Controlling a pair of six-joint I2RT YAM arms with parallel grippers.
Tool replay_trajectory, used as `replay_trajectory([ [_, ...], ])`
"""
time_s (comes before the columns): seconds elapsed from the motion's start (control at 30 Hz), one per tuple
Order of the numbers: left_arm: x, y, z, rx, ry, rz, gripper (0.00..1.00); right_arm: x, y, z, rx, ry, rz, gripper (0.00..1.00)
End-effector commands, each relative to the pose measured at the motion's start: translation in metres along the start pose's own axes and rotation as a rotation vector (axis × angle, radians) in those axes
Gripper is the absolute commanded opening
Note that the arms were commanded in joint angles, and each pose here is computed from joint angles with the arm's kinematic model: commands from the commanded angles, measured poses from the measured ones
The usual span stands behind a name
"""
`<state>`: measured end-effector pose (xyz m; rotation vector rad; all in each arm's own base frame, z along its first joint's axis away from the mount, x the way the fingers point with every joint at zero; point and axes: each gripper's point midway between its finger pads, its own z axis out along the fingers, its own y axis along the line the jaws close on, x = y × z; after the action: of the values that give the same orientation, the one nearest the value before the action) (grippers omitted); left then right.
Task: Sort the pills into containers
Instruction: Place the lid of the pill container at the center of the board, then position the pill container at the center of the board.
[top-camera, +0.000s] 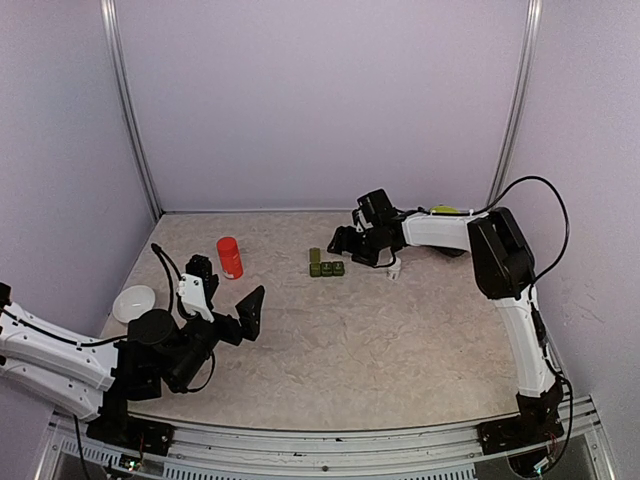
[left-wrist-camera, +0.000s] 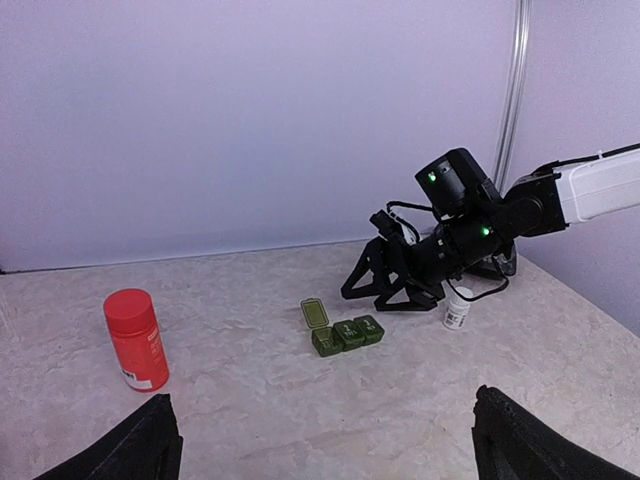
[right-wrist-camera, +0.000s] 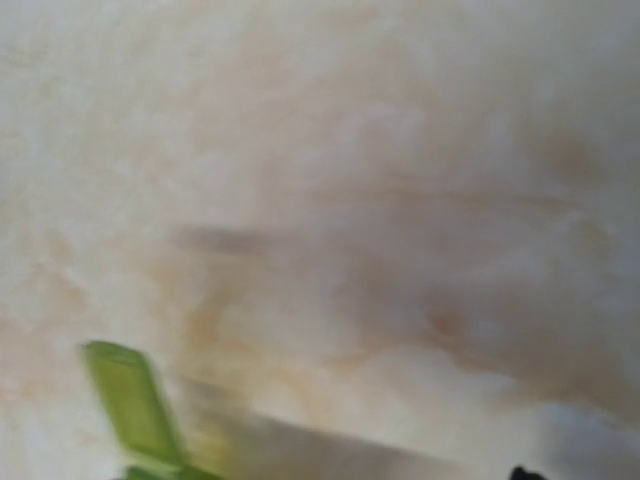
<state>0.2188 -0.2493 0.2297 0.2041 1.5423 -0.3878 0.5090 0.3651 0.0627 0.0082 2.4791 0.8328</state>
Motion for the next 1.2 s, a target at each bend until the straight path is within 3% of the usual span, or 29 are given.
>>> replay_trajectory([
  [0.0, 0.000, 0.003, -0.001, -0.019, -0.008, -0.017, 0.99, 0.025, -0.017, 0.012, 0.129, 0.059, -0.073, 0.84],
  [0.2, 0.003, 0.004, -0.001, -0.027, 0.000, -0.014, 0.99, 0.038, -0.007, 0.018, 0.146, 0.077, -0.127, 0.91],
  [0.47, 0.006, 0.005, 0.001, -0.044, 0.006, -0.006, 0.99, 0.048, -0.002, 0.024, 0.174, 0.090, -0.172, 0.92],
  [0.83, 0.012, 0.008, 0.002, -0.063, 0.016, -0.006, 0.99, 0.056, 0.002, 0.026, 0.148, 0.099, -0.205, 0.77],
  [1.17, 0.018, 0.012, 0.002, -0.074, 0.023, -0.016, 0.99, 0.061, 0.002, 0.029, 0.169, 0.111, -0.238, 0.74],
])
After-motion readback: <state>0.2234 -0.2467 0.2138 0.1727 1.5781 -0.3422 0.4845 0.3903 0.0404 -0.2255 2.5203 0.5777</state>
